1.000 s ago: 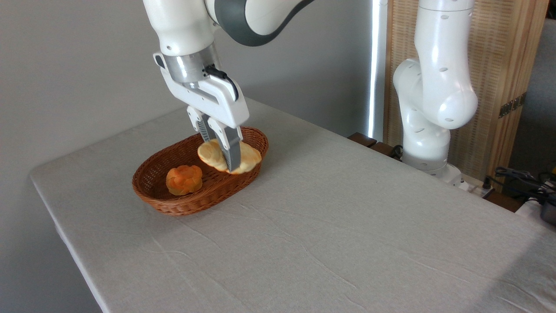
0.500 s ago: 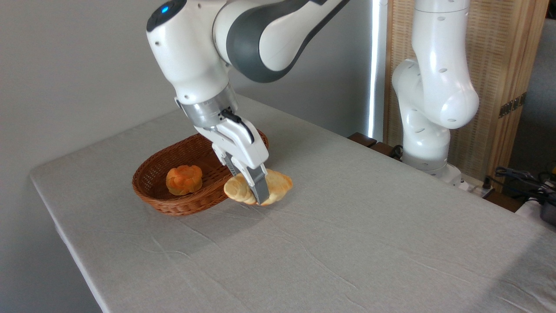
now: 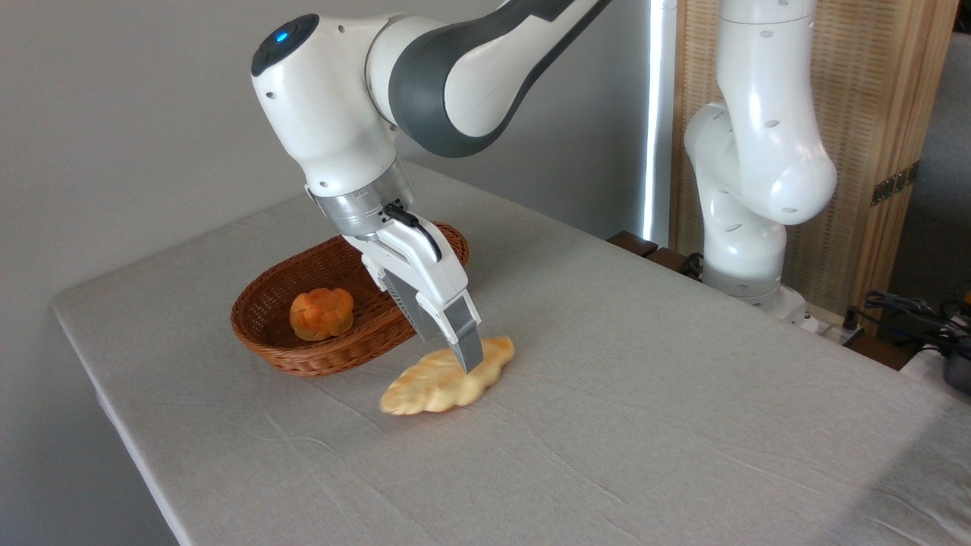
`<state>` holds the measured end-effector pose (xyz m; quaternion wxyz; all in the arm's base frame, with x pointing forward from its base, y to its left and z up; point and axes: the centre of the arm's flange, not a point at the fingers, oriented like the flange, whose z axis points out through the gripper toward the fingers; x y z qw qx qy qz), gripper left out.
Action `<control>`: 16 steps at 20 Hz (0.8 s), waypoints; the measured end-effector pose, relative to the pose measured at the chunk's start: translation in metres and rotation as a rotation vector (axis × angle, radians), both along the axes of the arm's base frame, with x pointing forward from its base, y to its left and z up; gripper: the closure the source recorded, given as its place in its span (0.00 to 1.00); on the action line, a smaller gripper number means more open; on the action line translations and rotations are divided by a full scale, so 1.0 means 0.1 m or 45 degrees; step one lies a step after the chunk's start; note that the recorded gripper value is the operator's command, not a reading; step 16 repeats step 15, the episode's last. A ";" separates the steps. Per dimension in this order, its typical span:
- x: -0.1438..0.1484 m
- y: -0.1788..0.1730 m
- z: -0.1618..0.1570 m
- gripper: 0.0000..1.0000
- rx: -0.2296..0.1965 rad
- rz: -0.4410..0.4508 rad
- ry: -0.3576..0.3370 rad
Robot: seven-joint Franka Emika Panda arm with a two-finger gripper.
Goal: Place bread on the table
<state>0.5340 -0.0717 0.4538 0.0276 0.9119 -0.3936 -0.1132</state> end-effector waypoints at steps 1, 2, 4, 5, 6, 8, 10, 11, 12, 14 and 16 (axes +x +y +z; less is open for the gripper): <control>0.00 0.00 0.00 0.00 0.000 0.000 0.000; 0.00 0.00 0.01 0.00 0.000 0.000 -0.002; 0.03 -0.01 0.08 0.00 -0.004 -0.001 -0.028; 0.07 -0.02 0.18 0.00 -0.009 -0.002 -0.058; 0.11 -0.02 0.31 0.00 -0.016 -0.003 -0.096; 0.17 -0.05 0.63 0.00 -0.034 -0.007 -0.180; 0.21 -0.10 0.89 0.00 -0.054 -0.013 -0.246; 0.22 -0.12 0.97 0.00 -0.074 -0.009 -0.270; 0.24 -0.14 1.00 0.00 -0.096 -0.002 -0.288; 0.26 -0.14 0.99 0.00 -0.113 0.007 -0.294; 0.27 -0.13 0.98 0.00 -0.114 0.010 -0.294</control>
